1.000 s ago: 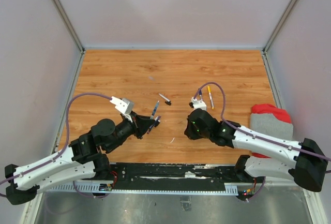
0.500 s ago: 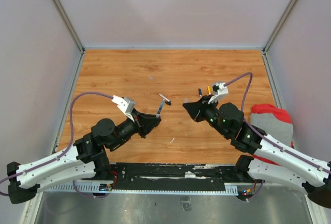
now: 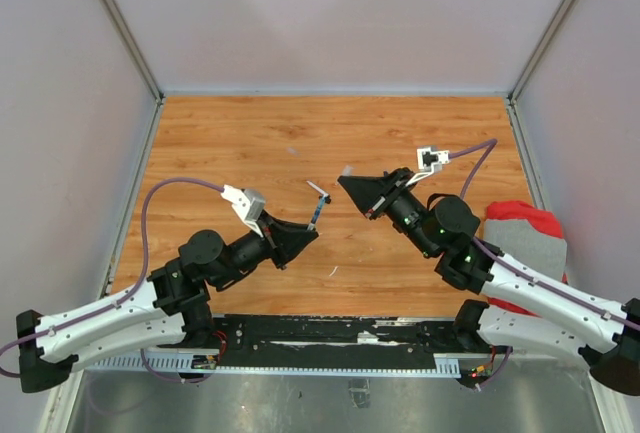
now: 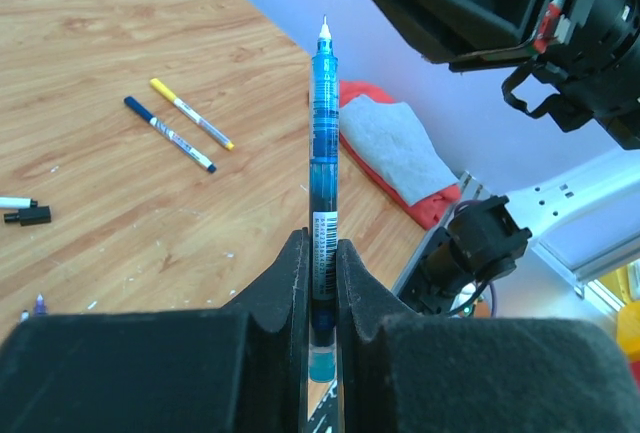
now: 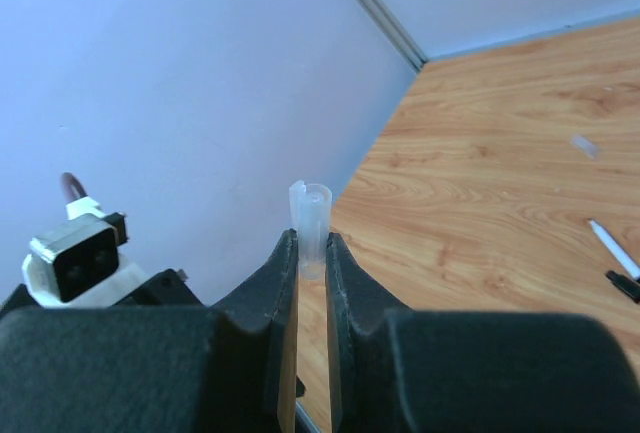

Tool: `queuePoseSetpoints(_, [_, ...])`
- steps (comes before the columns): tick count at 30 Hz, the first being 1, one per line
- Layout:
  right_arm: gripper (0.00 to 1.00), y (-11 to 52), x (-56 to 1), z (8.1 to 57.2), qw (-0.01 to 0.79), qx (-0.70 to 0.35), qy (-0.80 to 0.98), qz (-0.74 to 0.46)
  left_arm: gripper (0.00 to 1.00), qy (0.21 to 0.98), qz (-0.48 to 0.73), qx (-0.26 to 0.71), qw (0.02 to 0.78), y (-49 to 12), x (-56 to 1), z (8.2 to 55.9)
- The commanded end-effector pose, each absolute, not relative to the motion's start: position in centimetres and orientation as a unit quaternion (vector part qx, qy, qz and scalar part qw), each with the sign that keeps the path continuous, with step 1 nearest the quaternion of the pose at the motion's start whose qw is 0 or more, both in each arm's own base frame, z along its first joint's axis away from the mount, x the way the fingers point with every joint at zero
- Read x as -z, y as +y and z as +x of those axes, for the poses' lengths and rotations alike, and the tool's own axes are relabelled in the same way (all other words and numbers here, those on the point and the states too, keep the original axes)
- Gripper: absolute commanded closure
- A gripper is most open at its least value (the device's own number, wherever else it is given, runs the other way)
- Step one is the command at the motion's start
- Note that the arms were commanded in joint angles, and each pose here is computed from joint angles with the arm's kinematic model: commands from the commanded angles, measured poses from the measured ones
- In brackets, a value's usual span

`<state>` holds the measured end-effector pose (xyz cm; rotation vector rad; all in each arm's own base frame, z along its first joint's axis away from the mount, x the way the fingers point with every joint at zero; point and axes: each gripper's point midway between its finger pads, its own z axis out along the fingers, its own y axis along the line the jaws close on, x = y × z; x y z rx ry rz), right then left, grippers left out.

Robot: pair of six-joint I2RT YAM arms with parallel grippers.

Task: Insert the pens into the pen caps
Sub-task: Insert the pen cap onto the pen.

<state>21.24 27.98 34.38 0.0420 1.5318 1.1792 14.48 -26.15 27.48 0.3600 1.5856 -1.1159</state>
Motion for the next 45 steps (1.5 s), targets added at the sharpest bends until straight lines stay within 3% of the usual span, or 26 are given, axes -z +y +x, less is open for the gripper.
queuePoseSetpoints(1, [0.99,28.8,-38.2,20.2,0.573,-0.563,0.595,0.000,1.00,0.651,0.155,0.489,0.560,-26.5,-28.8,14.1])
queuePoseSetpoints(17, [0.99,31.4,-36.1,19.6,0.527,-0.584,0.617,-0.029,1.00,0.651,0.158,0.489,0.559,-26.4,-28.9,14.0])
queuePoseSetpoints(45, [0.99,30.8,-36.7,19.4,0.530,-0.604,0.596,-0.008,0.99,0.659,0.153,0.482,0.557,-25.9,-28.3,14.1])
